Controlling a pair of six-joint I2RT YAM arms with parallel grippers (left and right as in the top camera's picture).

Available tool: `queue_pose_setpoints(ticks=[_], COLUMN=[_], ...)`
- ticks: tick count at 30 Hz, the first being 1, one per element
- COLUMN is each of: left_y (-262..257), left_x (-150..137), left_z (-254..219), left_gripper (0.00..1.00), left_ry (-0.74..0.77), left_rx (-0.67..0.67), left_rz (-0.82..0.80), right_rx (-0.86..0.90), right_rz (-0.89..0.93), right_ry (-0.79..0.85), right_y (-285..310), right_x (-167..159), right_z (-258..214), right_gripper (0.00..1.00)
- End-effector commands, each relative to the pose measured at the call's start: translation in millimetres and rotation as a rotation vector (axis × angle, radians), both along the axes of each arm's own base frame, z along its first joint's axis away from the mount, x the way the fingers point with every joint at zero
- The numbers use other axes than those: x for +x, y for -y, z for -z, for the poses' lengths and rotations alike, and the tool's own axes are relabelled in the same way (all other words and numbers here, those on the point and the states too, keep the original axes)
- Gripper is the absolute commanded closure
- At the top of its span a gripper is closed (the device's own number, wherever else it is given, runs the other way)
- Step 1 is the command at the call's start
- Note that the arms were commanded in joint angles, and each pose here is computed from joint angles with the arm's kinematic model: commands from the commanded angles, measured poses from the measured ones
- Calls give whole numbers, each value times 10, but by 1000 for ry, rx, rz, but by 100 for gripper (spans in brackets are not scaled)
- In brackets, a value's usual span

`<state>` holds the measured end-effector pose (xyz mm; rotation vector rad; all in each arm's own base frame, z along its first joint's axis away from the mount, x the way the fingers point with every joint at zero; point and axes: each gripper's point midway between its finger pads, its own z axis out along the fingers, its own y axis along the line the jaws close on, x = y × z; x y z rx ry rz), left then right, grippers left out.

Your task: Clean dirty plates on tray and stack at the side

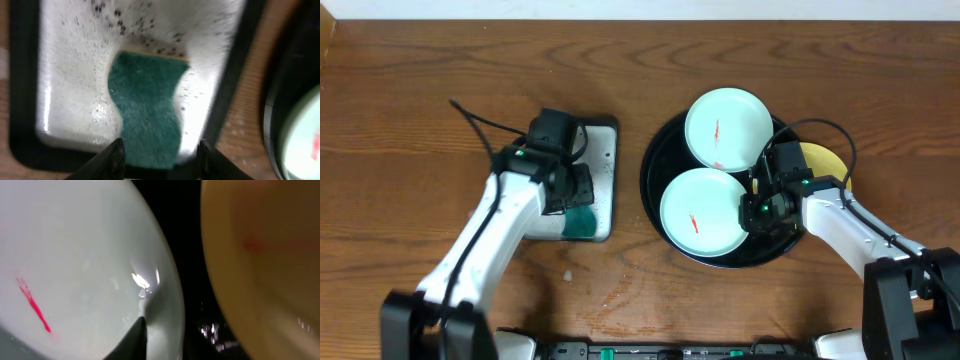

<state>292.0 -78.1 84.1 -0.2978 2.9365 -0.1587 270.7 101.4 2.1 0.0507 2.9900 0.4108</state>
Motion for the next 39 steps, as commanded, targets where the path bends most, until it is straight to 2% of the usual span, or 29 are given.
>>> queue_pose_setpoints(ticks=[1, 3, 6, 8, 12, 13, 17, 21, 26, 27, 29, 30, 31, 33, 39], left_y=[-81, -76, -66, -60, -51, -51, -50, -49, -28, -27, -28, -29, -33, -46, -59], left_x=[-56, -63, -85, -91, -71, -66, -70, -65, 22, 26, 19, 11, -1, -51, -100], left_z=[334, 492, 669, 759, 812, 812, 786, 601, 230, 166, 72, 53, 61, 126, 539], left_gripper=[49, 50, 50, 56, 81, 92, 92, 93, 93, 92, 73, 59, 52, 45, 42], left_ry=[-93, -137, -187, -210, -212, -210, -212, -207, -104, -85, -60, -57, -62, -84, -110], left_rx=[54, 62, 66, 67, 66, 66, 71, 75, 52, 48, 41, 39, 37, 37, 34], left_rz=[-51, -51, -56, -64, -62, -61, -6, 36, 42, 41, 35, 25, 11, -25, -85], right_rx=[-2, -8, -17, -12, -42, -43, -56, -57, -36, -35, -35, -35, -36, -36, -31], right_rz=[1, 35, 86, 115, 99, 63, -65, -90, -84, -83, -82, -83, -83, -83, -84], right_ry=[-6, -21, -43, -52, -9, 11, 71, 88, 125, 129, 129, 128, 126, 129, 157], right_y=[-13, -4, -6, -29, 12, 4, -13, -19, -52, -52, -50, -48, -46, -46, -62], right_x=[-8, -20, -50, -57, 24, 51, 114, 135, 184, 186, 175, 169, 163, 168, 231], right_z=[26, 41, 57, 56, 55, 49, 34, 34, 64, 73, 89, 94, 99, 97, 77], right_gripper=[90, 91, 79, 72, 62, 60, 50, 50, 53, 53, 53, 53, 53, 53, 51])
